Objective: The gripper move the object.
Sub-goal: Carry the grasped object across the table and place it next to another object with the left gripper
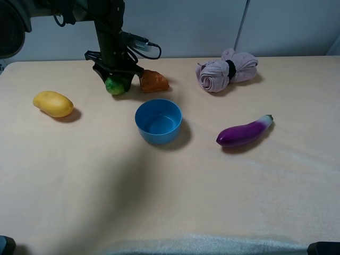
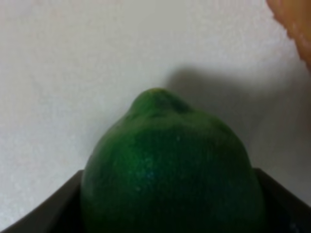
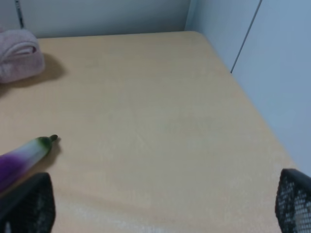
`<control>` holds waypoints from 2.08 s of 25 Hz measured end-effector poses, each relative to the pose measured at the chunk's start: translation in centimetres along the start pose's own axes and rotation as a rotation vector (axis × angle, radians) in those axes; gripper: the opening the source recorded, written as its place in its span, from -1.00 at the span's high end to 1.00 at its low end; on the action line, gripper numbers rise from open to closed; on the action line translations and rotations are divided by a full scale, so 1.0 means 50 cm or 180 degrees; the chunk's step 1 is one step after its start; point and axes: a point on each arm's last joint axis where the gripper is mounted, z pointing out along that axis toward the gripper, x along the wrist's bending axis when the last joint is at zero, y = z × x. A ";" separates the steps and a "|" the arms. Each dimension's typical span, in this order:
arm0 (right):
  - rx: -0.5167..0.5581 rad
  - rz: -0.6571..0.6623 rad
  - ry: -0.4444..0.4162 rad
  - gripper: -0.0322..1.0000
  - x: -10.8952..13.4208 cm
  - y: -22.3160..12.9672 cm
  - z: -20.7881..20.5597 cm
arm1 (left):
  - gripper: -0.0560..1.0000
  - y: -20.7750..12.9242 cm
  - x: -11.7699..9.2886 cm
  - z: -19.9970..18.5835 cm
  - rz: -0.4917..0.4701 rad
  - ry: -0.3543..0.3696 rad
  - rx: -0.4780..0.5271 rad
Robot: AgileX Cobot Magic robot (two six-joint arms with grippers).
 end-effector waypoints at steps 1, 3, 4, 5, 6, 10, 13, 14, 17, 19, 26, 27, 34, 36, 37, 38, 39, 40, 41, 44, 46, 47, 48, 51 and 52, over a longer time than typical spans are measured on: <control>0.0000 0.0000 0.0000 -0.41 0.000 0.000 0.000 | -0.41 0.000 0.000 0.000 0.0000 0.0000 -0.0003; 0.0000 0.0000 0.0000 -0.41 0.000 0.000 0.000 | -0.41 0.000 0.000 0.000 0.0000 -0.0001 -0.0003; 0.0000 0.0000 0.0000 -0.41 0.000 0.000 0.000 | -0.41 0.000 0.000 0.000 -0.0004 -0.0007 -0.0003; 0.0000 0.0000 0.0000 -0.41 0.000 0.000 0.000 | -0.41 0.000 -0.001 0.000 -0.0005 -0.0010 -0.0002; 0.0000 0.0000 0.0000 -0.41 0.000 0.000 0.000 | -0.41 0.000 -0.001 0.000 -0.0005 -0.0010 -0.0002; 0.0000 0.0000 0.0000 -0.41 0.000 0.000 0.000 | -0.41 0.000 -0.001 0.001 -0.0005 -0.0010 -0.0005; 0.0000 0.0000 0.0000 -0.41 0.000 0.000 0.000 | -0.41 0.000 -0.001 0.001 -0.0005 -0.0010 -0.0004; 0.0000 0.0000 0.0000 -0.41 0.000 0.000 0.000 | -0.41 0.000 -0.001 0.001 -0.0005 -0.0010 -0.0004; 0.0000 0.0000 0.0000 -0.41 0.000 0.000 0.000 | -0.41 0.000 -0.001 0.001 -0.0005 -0.0010 -0.0004; 0.0000 0.0000 0.0000 -0.41 0.000 0.000 0.000 | -0.41 0.000 -0.001 0.001 -0.0005 -0.0010 -0.0004; 0.0000 0.0000 0.0000 -0.41 0.000 0.000 0.000 | -0.51 0.000 -0.001 0.001 -0.0005 -0.0010 -0.0004; 0.0000 0.0000 0.0000 -0.41 0.000 0.000 0.000 | -0.53 0.000 -0.001 0.001 -0.0005 -0.0010 -0.0004; 0.0000 0.0000 0.0000 -0.41 0.000 0.000 0.000 | -0.56 0.000 -0.001 0.001 -0.0005 -0.0010 -0.0004; 0.0000 0.0000 0.0000 -0.41 0.000 0.000 0.000 | -0.56 0.000 -0.001 0.001 -0.0005 -0.0010 -0.0001; 0.0000 0.0000 0.0000 -0.41 0.000 0.000 0.000 | -0.56 0.000 -0.001 0.001 -0.0005 -0.0010 0.0002; 0.0000 0.0000 0.0000 -0.41 0.000 0.000 0.000 | -0.56 0.000 -0.001 0.001 -0.0005 -0.0010 0.0002; 0.0000 0.0000 0.0000 -0.41 0.000 0.000 0.000 | -0.56 0.000 -0.001 0.001 -0.0005 -0.0009 0.0004; 0.0000 0.0000 0.0000 -0.41 0.000 0.000 0.000 | -0.56 0.000 -0.001 0.001 -0.0005 -0.0009 0.0005; 0.0000 0.0000 0.0000 -0.41 0.000 0.000 0.000 | -0.58 0.000 -0.001 0.001 -0.0005 -0.0009 0.0008; 0.0000 0.0000 0.0000 -0.41 0.000 0.000 0.000 | -0.69 -0.002 0.000 0.000 -0.0006 -0.0007 0.0033; 0.0000 0.0000 0.0000 -0.41 0.000 0.000 0.000 | -0.70 -0.003 0.000 -0.006 -0.0016 -0.0004 0.0056; 0.0000 0.0000 0.0000 -0.41 0.000 0.000 0.000 | -0.71 -0.003 0.001 -0.013 -0.0022 -0.0002 0.0054; 0.0000 0.0000 0.0000 -0.41 0.000 0.000 0.000 | -0.71 -0.002 0.001 -0.023 -0.0024 -0.0001 0.0038; 0.0000 0.0000 0.0000 -0.41 0.000 0.000 0.000 | -0.71 0.001 0.005 -0.048 -0.0025 0.0016 -0.0021; 0.0000 0.0000 0.0000 -0.41 0.000 0.000 0.000 | -0.71 0.001 0.011 -0.076 -0.0028 0.0050 -0.0055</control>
